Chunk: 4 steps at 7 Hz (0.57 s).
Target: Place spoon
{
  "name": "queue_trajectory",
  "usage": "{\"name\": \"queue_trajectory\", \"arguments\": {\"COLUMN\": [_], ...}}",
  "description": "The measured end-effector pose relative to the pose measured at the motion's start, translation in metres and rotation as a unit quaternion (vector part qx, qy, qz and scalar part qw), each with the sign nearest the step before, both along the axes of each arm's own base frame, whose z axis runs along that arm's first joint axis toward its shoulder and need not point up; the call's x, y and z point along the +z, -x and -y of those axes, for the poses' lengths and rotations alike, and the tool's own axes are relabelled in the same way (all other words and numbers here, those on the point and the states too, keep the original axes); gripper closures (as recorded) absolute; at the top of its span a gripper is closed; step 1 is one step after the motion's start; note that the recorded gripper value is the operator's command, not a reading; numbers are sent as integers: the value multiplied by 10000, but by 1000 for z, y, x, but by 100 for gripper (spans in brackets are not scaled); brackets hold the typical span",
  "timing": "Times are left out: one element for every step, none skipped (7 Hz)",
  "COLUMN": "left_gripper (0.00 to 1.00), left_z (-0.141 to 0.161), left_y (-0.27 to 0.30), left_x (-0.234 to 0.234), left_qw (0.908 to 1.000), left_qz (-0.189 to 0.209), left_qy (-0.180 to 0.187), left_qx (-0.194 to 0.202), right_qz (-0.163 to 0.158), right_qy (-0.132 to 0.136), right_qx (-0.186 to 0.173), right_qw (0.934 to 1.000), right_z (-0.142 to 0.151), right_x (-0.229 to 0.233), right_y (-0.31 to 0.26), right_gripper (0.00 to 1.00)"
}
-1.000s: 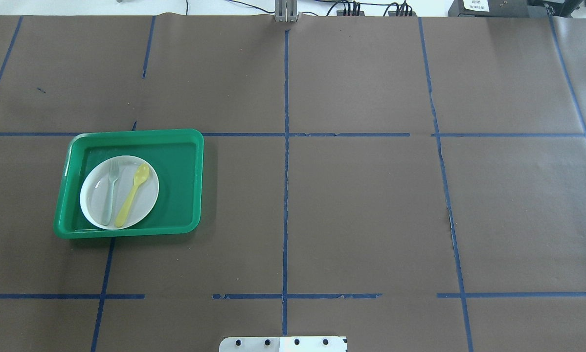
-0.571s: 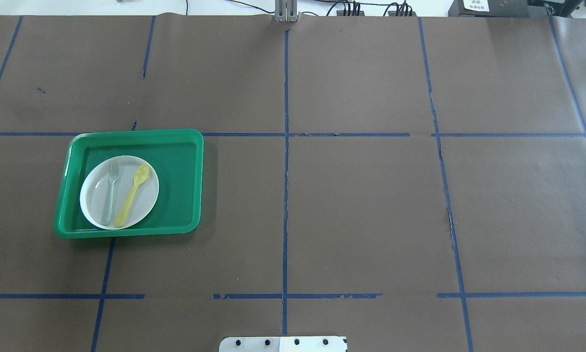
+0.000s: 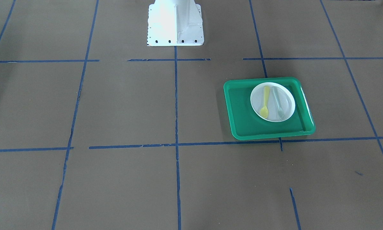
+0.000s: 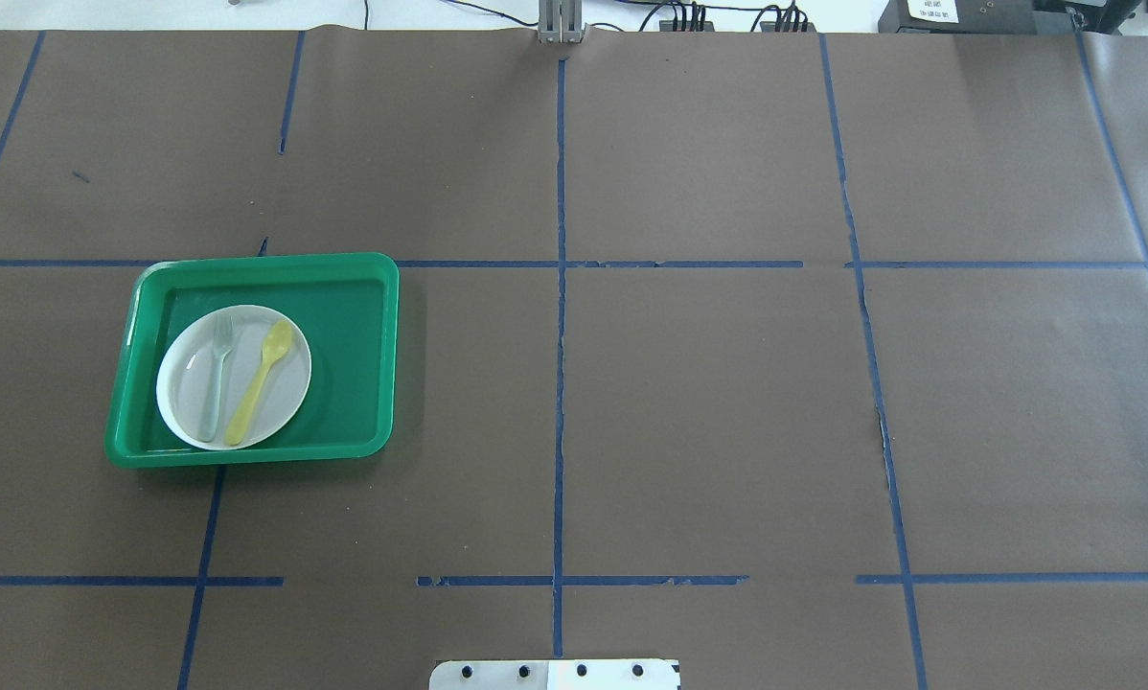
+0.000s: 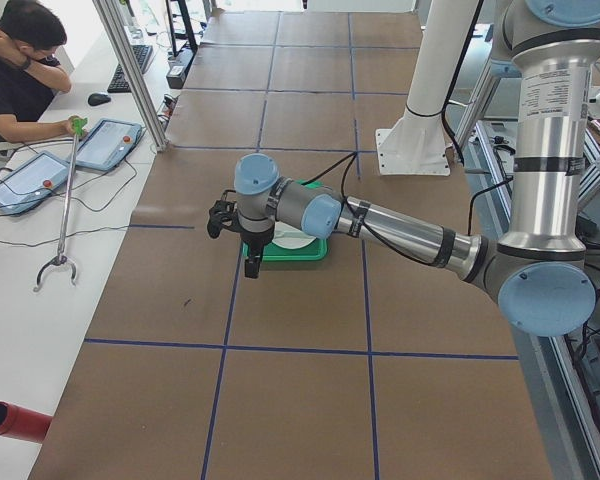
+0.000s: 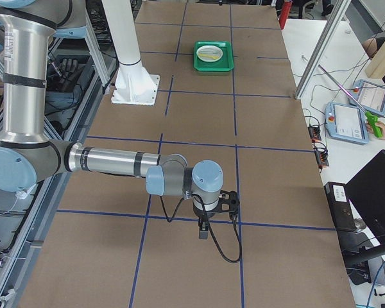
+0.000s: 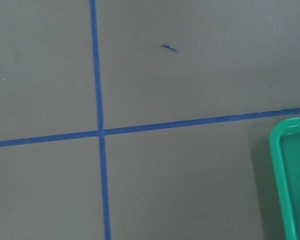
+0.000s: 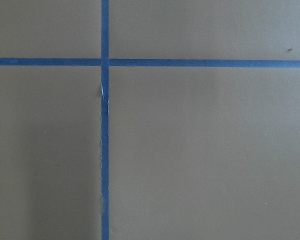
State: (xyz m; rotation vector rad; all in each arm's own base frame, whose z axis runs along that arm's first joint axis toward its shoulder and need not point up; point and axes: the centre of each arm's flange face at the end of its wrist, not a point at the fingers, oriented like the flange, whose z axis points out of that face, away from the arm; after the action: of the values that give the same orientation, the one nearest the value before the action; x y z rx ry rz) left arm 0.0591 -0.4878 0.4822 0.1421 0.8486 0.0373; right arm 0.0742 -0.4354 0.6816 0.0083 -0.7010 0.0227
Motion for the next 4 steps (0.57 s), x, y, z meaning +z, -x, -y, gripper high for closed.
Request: {"name": "queue_trajectory", "arguments": {"left_gripper": [0, 0, 0, 0], "left_z": [1, 2, 2, 0], "left_y": [-38, -73, -102, -125], "left_x": [-32, -58, -79, -95], "left_qw": [9998, 9991, 9987, 9986], "left_qz": [-145, -251, -277, -285], "left_qy": [150, 321, 404, 417], "left_qx": [-55, -122, -169, -180], "right_qz": [0, 0, 0, 0], "right_qy": [-2, 0, 1, 1], "right_qx": [0, 0, 0, 0], "right_qw": [10000, 10000, 10000, 10000], "right_z": [0, 0, 0, 0], "right_x": [0, 0, 0, 0], "right_y": [0, 0, 0, 0], "right_gripper": [0, 0, 0, 0]}}
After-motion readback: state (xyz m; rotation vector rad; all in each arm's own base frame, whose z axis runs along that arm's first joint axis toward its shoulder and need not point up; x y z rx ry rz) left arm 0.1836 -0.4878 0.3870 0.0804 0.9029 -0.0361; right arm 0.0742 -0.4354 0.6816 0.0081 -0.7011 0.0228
